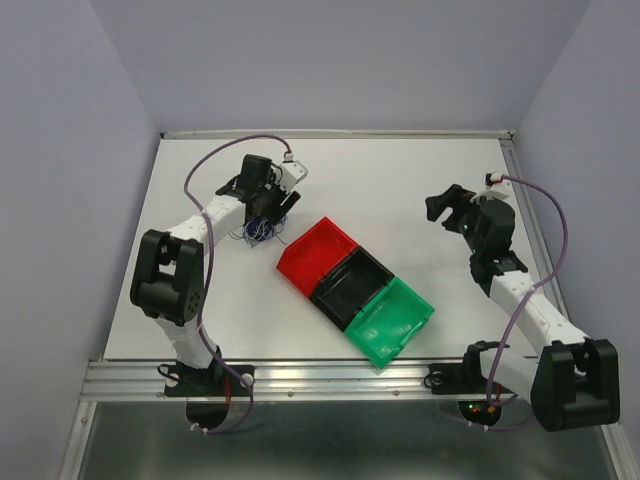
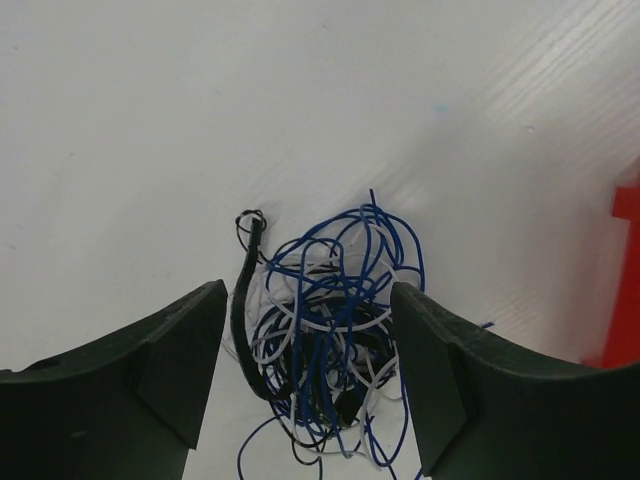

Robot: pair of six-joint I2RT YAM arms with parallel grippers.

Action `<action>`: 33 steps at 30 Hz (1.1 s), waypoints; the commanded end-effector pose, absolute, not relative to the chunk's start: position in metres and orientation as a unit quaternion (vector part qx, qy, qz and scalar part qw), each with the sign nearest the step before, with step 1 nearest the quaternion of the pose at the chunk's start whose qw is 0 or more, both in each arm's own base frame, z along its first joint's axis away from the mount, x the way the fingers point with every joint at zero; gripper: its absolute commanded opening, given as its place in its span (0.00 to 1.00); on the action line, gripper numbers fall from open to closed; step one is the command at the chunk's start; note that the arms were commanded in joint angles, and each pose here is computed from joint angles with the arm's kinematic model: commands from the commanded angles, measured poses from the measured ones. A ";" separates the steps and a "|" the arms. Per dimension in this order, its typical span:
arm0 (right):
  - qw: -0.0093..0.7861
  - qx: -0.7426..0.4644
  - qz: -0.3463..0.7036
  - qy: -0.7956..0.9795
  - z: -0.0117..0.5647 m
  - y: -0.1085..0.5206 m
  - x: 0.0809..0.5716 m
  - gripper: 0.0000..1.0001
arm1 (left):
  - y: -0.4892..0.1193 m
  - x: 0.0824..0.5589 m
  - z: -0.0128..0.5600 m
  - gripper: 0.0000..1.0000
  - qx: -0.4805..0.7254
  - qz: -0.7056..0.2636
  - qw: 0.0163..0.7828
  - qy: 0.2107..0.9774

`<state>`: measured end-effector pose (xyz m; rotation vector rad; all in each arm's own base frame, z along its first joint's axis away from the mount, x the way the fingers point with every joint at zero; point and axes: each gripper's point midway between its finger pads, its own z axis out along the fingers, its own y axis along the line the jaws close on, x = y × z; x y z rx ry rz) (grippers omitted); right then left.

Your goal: Untangle the cables

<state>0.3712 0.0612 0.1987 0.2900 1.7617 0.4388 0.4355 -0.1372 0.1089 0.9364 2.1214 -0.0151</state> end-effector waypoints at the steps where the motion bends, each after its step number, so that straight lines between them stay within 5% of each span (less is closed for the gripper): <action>1: 0.604 0.125 0.203 0.761 0.201 0.067 0.366 0.87 | -0.135 0.428 0.108 0.74 0.398 0.017 0.376 0.837; 8: 0.596 0.121 0.210 0.766 0.197 0.070 0.368 0.86 | -0.122 0.436 0.097 0.58 0.381 0.065 0.361 0.849; 11: 0.595 0.121 0.210 0.767 0.196 0.070 0.368 0.86 | -0.125 0.436 0.102 0.38 0.383 0.056 0.366 0.846; 14: 0.592 0.118 0.212 0.769 0.194 0.072 0.368 0.85 | -0.131 0.436 0.114 0.00 0.387 0.043 0.380 0.839; 25: 0.578 -0.009 0.304 0.758 0.205 0.135 0.371 0.77 | -0.152 0.418 0.252 0.00 0.383 -0.003 0.521 0.762; 33: 0.558 -0.190 0.340 0.733 0.229 0.252 0.380 0.90 | -0.220 0.394 0.337 0.00 0.416 -0.077 0.598 0.681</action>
